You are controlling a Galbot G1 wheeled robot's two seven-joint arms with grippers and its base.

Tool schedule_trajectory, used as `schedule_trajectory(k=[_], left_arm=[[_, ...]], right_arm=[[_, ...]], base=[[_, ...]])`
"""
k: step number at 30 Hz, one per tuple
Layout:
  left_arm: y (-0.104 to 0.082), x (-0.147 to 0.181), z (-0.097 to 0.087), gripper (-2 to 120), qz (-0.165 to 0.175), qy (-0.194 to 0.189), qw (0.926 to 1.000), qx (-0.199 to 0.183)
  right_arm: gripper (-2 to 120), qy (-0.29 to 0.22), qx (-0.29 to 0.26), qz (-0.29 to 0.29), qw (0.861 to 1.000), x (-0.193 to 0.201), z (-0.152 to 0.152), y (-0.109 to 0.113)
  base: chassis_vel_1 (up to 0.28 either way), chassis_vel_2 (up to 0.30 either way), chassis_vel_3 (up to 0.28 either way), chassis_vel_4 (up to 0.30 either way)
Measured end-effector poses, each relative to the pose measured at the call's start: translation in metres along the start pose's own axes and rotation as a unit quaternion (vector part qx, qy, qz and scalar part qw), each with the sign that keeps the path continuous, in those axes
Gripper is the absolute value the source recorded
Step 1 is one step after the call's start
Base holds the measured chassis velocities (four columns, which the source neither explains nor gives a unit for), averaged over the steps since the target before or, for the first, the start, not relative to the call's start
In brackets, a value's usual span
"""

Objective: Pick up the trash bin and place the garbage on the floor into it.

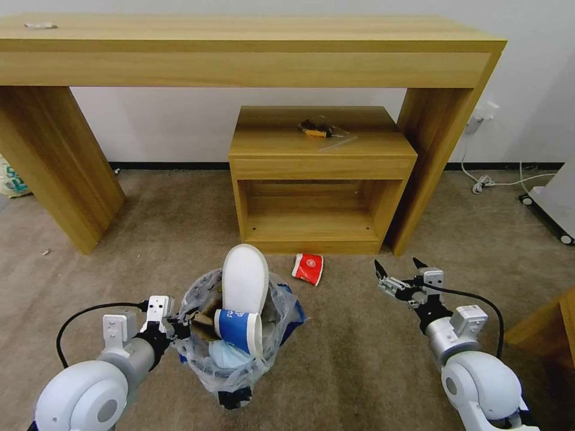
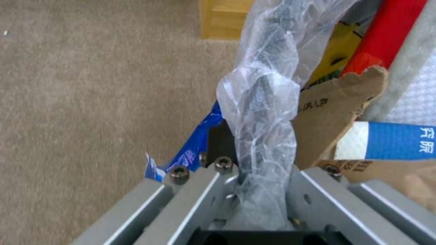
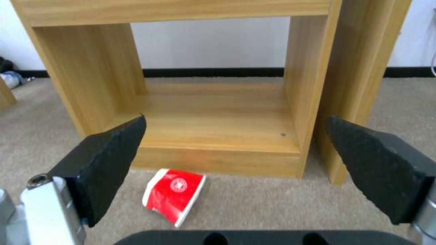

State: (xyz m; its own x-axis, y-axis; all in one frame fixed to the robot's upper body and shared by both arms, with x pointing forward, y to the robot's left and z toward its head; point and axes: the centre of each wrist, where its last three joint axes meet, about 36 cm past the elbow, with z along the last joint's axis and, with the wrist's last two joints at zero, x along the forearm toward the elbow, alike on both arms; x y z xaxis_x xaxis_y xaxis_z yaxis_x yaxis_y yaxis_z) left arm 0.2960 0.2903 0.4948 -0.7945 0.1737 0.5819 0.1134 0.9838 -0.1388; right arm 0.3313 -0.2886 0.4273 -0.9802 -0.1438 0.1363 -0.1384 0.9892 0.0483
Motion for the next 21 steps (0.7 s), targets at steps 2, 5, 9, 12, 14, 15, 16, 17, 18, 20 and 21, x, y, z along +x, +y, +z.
schedule_trajectory(k=[2, 5, 9, 12, 14, 15, 16, 17, 18, 20, 21], left_arm=[[0.000, 0.000, 0.000, 0, -0.001, 0.000, 1.0000, 0.000], [-0.002, 0.002, 0.002, 0, -0.001, 0.000, 1.0000, 0.000], [-0.003, 0.004, 0.002, 0, -0.003, 0.000, 1.0000, 0.000], [-0.002, 0.004, 0.002, 0, -0.004, 0.000, 1.0000, 0.000], [-0.003, 0.004, 0.002, 0, -0.004, -0.001, 1.0000, 0.000], [-0.003, 0.004, 0.002, 0, -0.004, -0.001, 1.0000, 0.000], [-0.002, 0.004, 0.002, 0, -0.004, -0.001, 1.0000, 0.000], [-0.002, 0.004, 0.002, 0, -0.005, -0.002, 1.0000, 0.001], [-0.002, 0.005, 0.002, 0, -0.005, -0.002, 1.0000, 0.001], [-0.002, 0.005, 0.002, 0, -0.006, -0.002, 1.0000, 0.001], [-0.001, 0.005, 0.002, 0, -0.007, -0.002, 1.0000, 0.001]], right_arm=[[100, 0.000, 0.000, -0.001, 1.000, 0.000, 0.001, 0.000], [100, -0.001, 0.001, -0.004, 1.000, 0.001, 0.001, 0.000], [100, -0.001, 0.002, -0.005, 1.000, 0.001, 0.001, 0.000], [100, 0.000, 0.001, -0.006, 1.000, 0.001, 0.002, 0.001], [100, 0.003, 0.002, -0.009, 1.000, 0.001, 0.004, 0.004], [100, 0.003, 0.002, -0.009, 1.000, 0.001, 0.004, 0.004], [100, 0.004, 0.003, -0.010, 1.000, 0.001, 0.006, 0.005], [100, 0.006, 0.003, -0.011, 1.000, 0.000, 0.007, 0.005], [100, 0.007, 0.004, -0.012, 1.000, 0.000, 0.007, 0.005], [100, 0.010, 0.004, -0.013, 1.000, 0.000, 0.009, 0.006], [100, 0.013, 0.005, -0.013, 1.000, -0.001, 0.012, 0.006]], base=[[-0.135, 0.124, 0.114, -0.135], [-0.126, 0.133, 0.121, -0.134], [-0.118, 0.135, 0.128, -0.139], [-0.127, 0.136, 0.132, -0.149], [-0.139, 0.135, 0.137, -0.148], [-0.145, 0.129, 0.137, -0.157], [-0.145, 0.124, 0.129, -0.157], [-0.140, 0.124, 0.152, -0.130], [-0.140, 0.140, 0.152, -0.130], [-0.140, 0.146, 0.148, -0.138], [-0.142, 0.152, 0.135, -0.138]])
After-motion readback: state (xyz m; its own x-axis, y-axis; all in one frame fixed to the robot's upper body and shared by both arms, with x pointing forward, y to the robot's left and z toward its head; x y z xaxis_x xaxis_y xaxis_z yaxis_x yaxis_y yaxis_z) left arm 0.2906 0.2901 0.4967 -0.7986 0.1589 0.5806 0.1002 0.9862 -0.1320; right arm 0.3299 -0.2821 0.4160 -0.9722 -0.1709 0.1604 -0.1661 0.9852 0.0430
